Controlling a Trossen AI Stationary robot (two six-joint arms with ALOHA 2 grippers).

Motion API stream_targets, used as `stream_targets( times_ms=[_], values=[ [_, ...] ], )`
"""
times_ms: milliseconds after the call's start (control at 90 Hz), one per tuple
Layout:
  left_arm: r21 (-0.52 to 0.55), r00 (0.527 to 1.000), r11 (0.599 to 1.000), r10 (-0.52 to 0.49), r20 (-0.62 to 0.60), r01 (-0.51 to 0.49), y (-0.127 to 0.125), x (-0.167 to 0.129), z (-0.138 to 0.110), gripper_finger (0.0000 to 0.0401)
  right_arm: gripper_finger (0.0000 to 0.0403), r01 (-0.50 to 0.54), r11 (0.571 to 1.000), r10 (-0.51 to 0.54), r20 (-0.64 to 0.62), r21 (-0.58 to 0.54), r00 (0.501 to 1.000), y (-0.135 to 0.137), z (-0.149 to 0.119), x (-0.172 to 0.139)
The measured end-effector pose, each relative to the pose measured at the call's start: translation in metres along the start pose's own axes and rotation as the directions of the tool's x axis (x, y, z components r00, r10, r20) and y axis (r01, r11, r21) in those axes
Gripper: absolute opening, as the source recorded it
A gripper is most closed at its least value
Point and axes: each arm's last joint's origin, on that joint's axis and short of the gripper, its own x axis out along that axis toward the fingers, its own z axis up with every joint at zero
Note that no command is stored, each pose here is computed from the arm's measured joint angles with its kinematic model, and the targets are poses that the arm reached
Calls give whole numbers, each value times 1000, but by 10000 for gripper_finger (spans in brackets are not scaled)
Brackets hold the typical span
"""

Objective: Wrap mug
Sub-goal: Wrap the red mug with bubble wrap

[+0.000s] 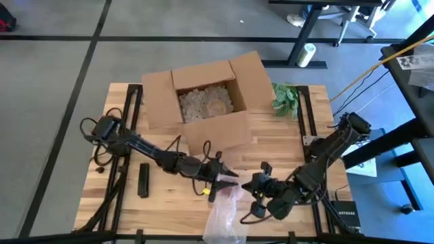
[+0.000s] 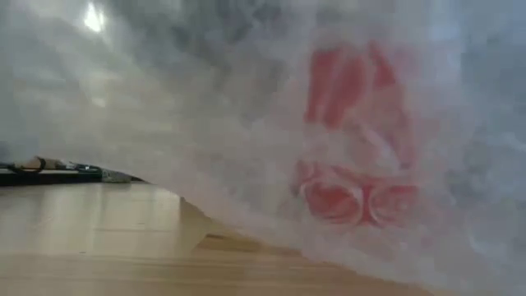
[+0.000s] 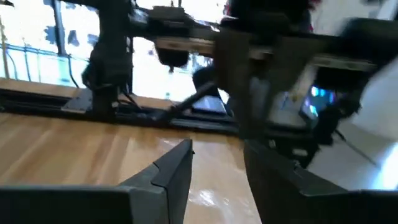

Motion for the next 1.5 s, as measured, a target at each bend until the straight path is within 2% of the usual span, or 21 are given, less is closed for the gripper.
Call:
stream_targets(
  times_ms=[144,200,356,533,689,878,1011,1244,1333,1500],
  values=[
    [101,995,994,48,-91,-39,-17,-25,7,129,0,-17,1000,16,-25,-5,1000,-7,12,15],
    [129,987,989,95,-133,-78,-23,-37,5,129,0,-43,999,43,-44,-1,998,-10,17,22],
    [92,932,962,272,-238,-257,-31,-68,-7,129,0,-125,991,129,-133,43,983,-23,31,47],
    [55,889,956,288,-357,-288,-34,-88,-31,129,0,-202,977,211,-170,71,963,-33,43,78],
    [12,836,933,329,-439,-360,-26,-98,-51,129,0,-169,985,173,-309,40,935,-29,50,95],
    [-36,826,920,332,-455,-390,-23,-102,-61,129,0,-108,994,82,-438,-35,895,-10,71,92],
    [-58,822,917,325,-468,-396,-27,-105,-64,129,0,-83,995,42,-526,-55,849,-3,73,100],
    [-73,819,932,273,-505,-356,-38,-110,-70,129,0,-23,998,-18,-628,-57,778,-2,52,127],
    [-79,803,938,243,-544,-337,-41,-109,-77,129,0,-5,998,-33,-641,-58,766,-3,44,136],
    [-143,785,916,230,-575,-373,-47,-105,-94,129,0,-17,999,-18,-648,-47,762,-1,28,158]
  ],
)
